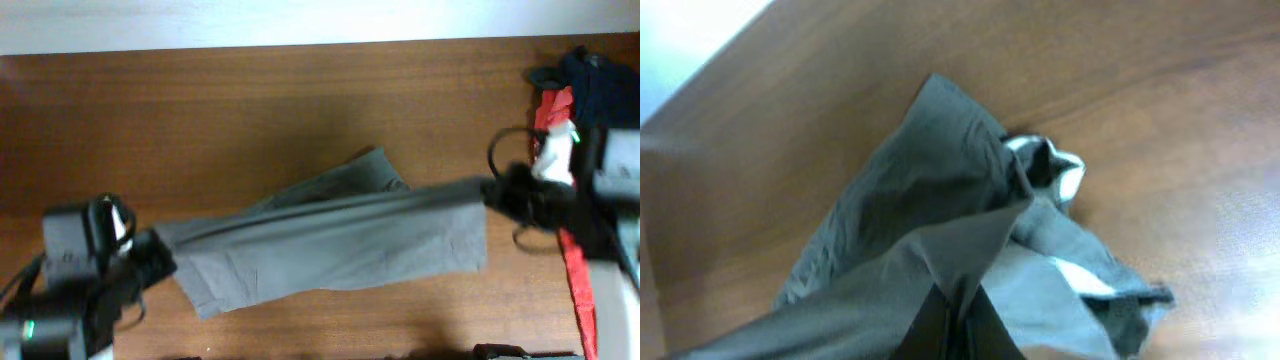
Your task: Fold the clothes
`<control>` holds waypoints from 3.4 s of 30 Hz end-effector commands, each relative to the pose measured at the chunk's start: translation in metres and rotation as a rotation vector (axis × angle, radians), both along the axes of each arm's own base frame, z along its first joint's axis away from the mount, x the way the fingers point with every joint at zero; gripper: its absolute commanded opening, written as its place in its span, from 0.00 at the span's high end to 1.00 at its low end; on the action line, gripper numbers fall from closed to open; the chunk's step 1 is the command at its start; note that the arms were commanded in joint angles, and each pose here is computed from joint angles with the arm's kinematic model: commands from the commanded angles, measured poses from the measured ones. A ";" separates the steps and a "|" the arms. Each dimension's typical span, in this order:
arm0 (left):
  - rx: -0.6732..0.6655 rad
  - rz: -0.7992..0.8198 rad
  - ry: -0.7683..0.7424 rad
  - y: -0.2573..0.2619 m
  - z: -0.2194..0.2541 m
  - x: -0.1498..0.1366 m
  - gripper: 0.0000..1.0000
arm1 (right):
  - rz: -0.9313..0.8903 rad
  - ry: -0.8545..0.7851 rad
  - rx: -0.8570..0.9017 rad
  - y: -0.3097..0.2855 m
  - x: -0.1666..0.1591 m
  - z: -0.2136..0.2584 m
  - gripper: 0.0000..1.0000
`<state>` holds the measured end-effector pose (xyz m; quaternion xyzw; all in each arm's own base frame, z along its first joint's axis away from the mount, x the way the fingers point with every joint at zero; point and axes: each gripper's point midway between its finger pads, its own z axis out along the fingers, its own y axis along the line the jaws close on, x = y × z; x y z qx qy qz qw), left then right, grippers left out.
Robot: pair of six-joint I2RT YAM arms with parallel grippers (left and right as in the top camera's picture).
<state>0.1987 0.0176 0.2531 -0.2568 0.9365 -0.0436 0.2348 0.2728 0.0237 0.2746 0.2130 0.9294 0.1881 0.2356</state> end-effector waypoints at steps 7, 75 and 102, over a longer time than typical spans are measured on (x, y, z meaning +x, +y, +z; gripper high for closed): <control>0.257 0.114 0.272 0.061 -0.057 0.054 0.99 | 0.045 0.069 -0.058 -0.013 0.110 -0.082 0.96; -0.099 -0.473 0.238 -0.082 -0.226 0.105 0.98 | 0.486 0.092 0.271 0.056 0.071 -0.187 0.96; -0.194 -0.610 0.158 -0.092 -0.188 0.101 0.98 | 0.257 -0.452 0.117 0.070 0.238 -0.182 0.96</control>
